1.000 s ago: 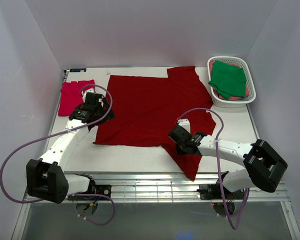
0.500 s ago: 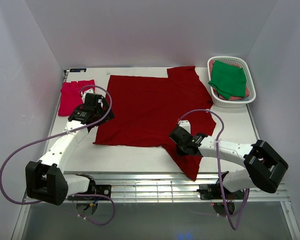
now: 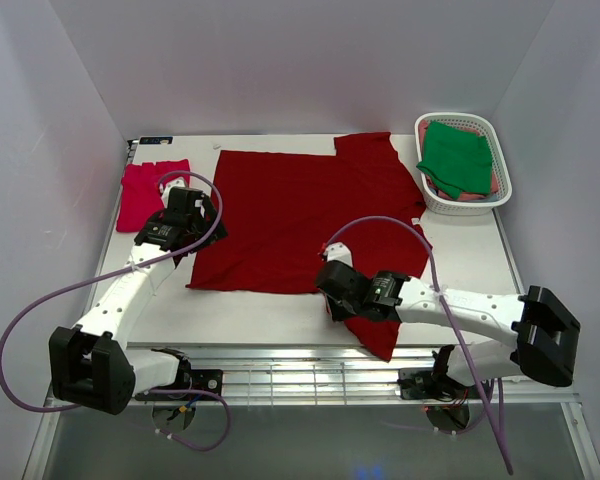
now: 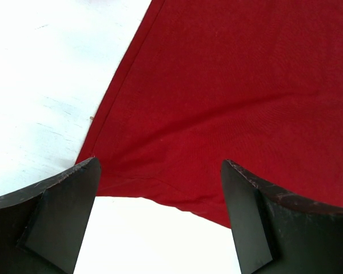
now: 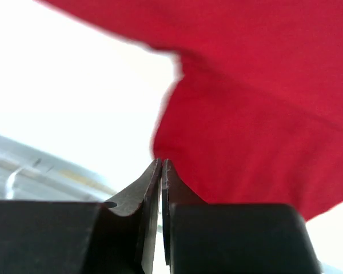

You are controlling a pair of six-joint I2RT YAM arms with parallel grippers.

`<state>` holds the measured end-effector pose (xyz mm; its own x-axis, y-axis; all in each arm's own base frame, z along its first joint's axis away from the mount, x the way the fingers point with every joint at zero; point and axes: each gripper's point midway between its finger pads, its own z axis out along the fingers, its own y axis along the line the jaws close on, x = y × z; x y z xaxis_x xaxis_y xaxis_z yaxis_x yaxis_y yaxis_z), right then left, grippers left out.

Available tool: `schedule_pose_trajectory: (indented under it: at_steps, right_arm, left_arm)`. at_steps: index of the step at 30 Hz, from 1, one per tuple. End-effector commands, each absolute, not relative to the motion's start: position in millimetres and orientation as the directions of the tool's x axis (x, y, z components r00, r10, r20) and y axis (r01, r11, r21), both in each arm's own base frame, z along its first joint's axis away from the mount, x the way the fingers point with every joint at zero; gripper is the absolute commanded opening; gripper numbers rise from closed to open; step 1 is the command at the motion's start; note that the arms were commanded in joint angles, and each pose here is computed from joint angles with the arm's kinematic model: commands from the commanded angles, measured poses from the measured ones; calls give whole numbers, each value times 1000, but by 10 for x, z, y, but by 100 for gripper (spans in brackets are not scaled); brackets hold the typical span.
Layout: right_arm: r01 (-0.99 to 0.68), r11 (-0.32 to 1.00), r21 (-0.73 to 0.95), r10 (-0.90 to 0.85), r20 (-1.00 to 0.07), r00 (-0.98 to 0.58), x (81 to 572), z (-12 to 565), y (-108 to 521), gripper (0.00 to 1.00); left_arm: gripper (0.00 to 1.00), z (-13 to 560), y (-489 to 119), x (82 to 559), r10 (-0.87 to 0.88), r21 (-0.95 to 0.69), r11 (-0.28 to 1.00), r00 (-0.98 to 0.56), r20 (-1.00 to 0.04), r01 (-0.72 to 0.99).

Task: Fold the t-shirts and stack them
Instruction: Flatten the tshirt out

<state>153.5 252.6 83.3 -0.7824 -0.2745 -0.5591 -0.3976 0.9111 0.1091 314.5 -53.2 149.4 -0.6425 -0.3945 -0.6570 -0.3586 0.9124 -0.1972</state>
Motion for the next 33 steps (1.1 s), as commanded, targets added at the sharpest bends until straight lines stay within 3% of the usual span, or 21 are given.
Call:
schedule_pose_trajectory:
  at_steps: [1, 11, 16, 17, 21, 24, 25, 28, 29, 33]
  right_arm:
    - [-448, 885, 128, -336, -490, -804, 1221, 771, 2639, 8]
    - [-548, 832, 91, -487, -355, -798, 677, 354, 2838, 10]
    - [-483, 876, -1, -431, -453, -781, 946, 739, 2798, 43]
    - [-433, 902, 0, -369, -522, -769, 1130, 969, 2803, 51]
    - [-279, 960, 22, -209, -607, -767, 1582, 1323, 2438, 50]
    - [-181, 983, 30, -121, -634, -764, 1940, 1395, 2078, 19]
    - [-169, 985, 46, -101, -639, -762, 2023, 1404, 2041, 9]
    - [-146, 989, 39, -87, -642, -762, 2244, 1340, 1898, 8]
    - [-137, 990, 29, -88, -630, -772, 2299, 1264, 1870, 8]
    - [-155, 988, 2, -123, -596, -794, 2391, 984, 1915, 8]
  left_arm:
    - [96, 1517, -530, 3130, -403, -207, 908, -631, -663, -364]
    - [96, 1481, -526, 3111, -388, -193, 915, -644, -660, -354]
    - [97, 1494, -563, 3164, -395, -209, 914, -641, -659, -348]
    - [97, 1517, -575, 3207, -394, -214, 915, -636, -664, -343]
    - [96, 1580, -653, 3486, -375, -224, 924, -619, -690, -310]
    - [74, 1587, -754, 3770, -347, -222, 937, -627, -697, -271]
    - [46, 1678, -799, 3899, -346, -234, 937, -616, -708, -259]
    - [7, 1515, -879, 4166, -327, -211, 944, -649, -687, -252]
    - [0, 1452, -893, 4216, -321, -202, 946, -662, -677, -253]
    - [0, 1145, -935, 4367, -306, -173, 951, -700, -645, -257]
